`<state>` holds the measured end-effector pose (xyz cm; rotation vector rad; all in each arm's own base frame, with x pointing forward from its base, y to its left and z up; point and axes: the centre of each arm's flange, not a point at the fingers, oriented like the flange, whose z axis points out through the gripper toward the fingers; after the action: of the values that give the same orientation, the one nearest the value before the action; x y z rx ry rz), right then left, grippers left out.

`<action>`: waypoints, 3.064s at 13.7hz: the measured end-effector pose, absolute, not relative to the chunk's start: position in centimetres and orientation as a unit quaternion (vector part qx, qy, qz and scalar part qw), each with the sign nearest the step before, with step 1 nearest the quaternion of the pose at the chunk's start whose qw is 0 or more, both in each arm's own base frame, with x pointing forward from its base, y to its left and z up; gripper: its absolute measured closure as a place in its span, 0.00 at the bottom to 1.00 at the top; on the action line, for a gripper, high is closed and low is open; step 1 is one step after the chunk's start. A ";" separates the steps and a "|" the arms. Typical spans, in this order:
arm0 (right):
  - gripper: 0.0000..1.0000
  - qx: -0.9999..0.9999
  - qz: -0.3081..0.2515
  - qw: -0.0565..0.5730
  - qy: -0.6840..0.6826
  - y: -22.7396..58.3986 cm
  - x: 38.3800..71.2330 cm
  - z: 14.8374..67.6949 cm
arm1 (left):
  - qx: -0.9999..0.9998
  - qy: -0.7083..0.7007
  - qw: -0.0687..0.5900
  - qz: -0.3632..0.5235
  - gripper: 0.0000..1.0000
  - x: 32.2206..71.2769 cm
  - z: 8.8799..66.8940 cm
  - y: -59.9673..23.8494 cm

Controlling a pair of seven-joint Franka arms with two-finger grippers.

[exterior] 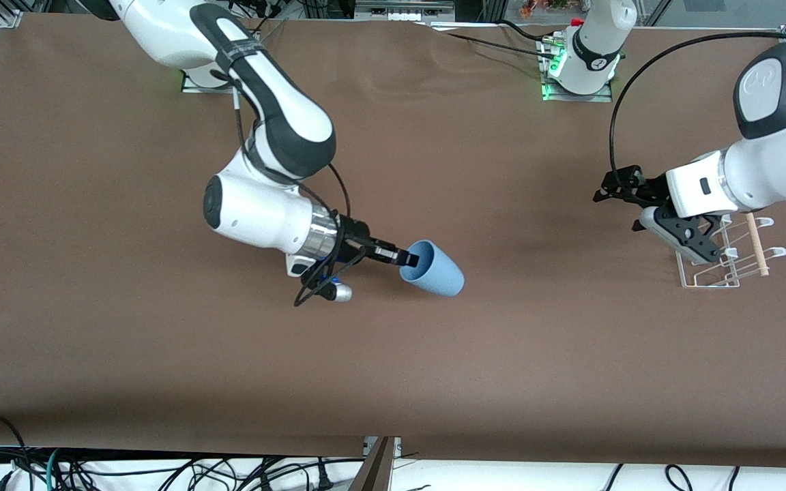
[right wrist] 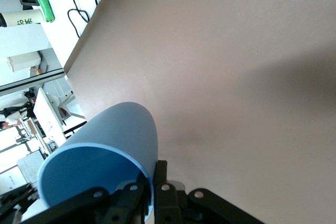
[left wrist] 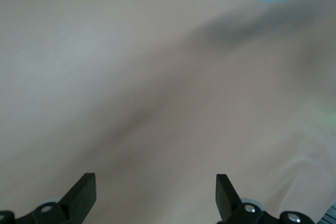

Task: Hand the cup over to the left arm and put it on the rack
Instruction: 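Carry the cup toward the table middle while the left gripper approaches, then close the left gripper around the cup body beside the right gripper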

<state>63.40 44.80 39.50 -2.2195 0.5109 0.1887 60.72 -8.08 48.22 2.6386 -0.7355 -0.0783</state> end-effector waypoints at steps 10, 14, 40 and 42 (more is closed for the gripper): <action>0.95 -0.826 0.149 0.479 0.257 47.7 62.0 41.7 | 0.844 -0.416 0.313 0.127 0.00 63.8 45.7 -13.3; 0.95 -0.820 0.155 0.485 0.262 47.8 61.9 41.9 | 0.800 -0.473 0.314 0.196 0.00 64.4 45.6 -16.1; 0.95 -0.820 0.167 0.484 0.257 47.5 62.1 42.0 | 0.695 -0.584 0.314 0.279 0.22 64.1 43.4 -22.6; 0.88 -0.819 0.167 0.484 0.257 47.5 62.1 42.1 | 0.694 -0.584 0.316 0.278 0.23 64.1 43.4 -22.5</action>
<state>62.08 47.48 42.05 -1.9954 0.6250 0.4061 64.07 -22.54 43.38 1.8293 -1.5382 0.7318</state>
